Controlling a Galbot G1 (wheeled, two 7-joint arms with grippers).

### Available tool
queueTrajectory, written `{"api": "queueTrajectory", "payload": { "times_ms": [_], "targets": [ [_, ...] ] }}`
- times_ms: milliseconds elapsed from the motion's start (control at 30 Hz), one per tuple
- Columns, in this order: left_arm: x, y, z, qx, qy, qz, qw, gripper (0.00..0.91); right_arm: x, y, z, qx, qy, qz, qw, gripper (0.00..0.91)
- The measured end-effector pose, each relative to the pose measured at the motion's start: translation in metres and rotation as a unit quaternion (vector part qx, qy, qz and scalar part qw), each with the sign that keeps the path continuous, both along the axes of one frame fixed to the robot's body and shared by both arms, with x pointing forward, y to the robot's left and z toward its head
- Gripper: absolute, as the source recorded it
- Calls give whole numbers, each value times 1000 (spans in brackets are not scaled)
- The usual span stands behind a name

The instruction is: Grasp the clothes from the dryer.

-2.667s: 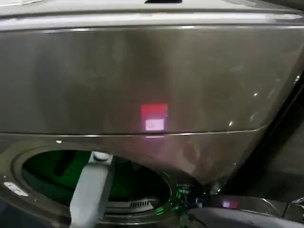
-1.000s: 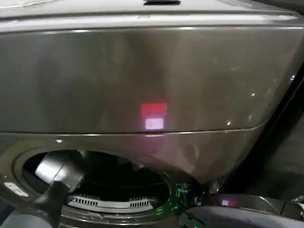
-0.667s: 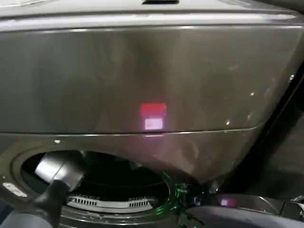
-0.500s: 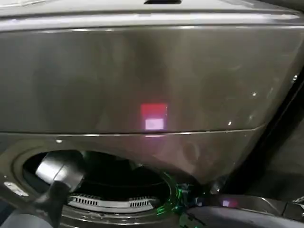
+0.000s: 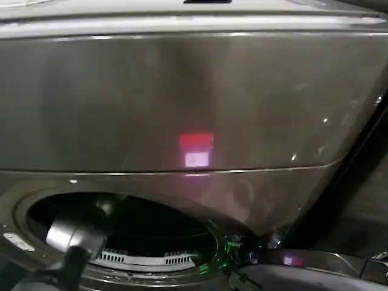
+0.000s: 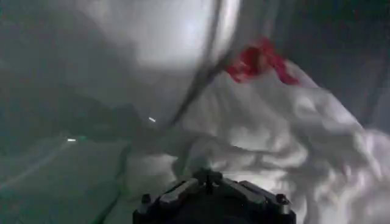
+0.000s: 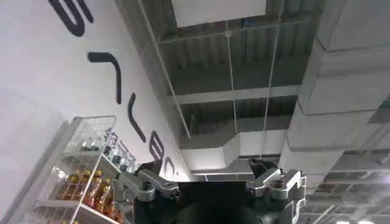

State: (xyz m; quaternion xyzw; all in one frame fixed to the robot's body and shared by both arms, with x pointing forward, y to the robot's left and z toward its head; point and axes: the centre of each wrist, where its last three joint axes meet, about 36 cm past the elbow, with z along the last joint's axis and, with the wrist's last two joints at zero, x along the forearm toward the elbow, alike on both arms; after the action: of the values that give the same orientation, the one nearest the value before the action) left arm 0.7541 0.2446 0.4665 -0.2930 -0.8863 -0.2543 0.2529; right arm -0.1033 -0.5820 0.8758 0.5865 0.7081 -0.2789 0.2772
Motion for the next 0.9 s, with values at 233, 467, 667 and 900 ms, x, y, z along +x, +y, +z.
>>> {"api": "queueTrajectory", "payload": {
  "times_ms": [233, 467, 667, 900],
  "targets": [
    [-50, -18, -10, -136, -146, 108, 974, 0, 7, 1, 4, -9, 1, 9, 1000, 907],
    [-122, -30, -36, -230, -276, 191, 913, 0, 10, 1, 6, -24, 3, 12, 1000, 907],
    [-175, -36, -44, -266, -336, 231, 874, 0, 9, 0, 5, -30, 2, 11, 999, 907],
    [-212, -39, -41, -285, -361, 246, 853, 0, 8, -1, 6, -43, 1, 13, 999, 907]
  ]
}}
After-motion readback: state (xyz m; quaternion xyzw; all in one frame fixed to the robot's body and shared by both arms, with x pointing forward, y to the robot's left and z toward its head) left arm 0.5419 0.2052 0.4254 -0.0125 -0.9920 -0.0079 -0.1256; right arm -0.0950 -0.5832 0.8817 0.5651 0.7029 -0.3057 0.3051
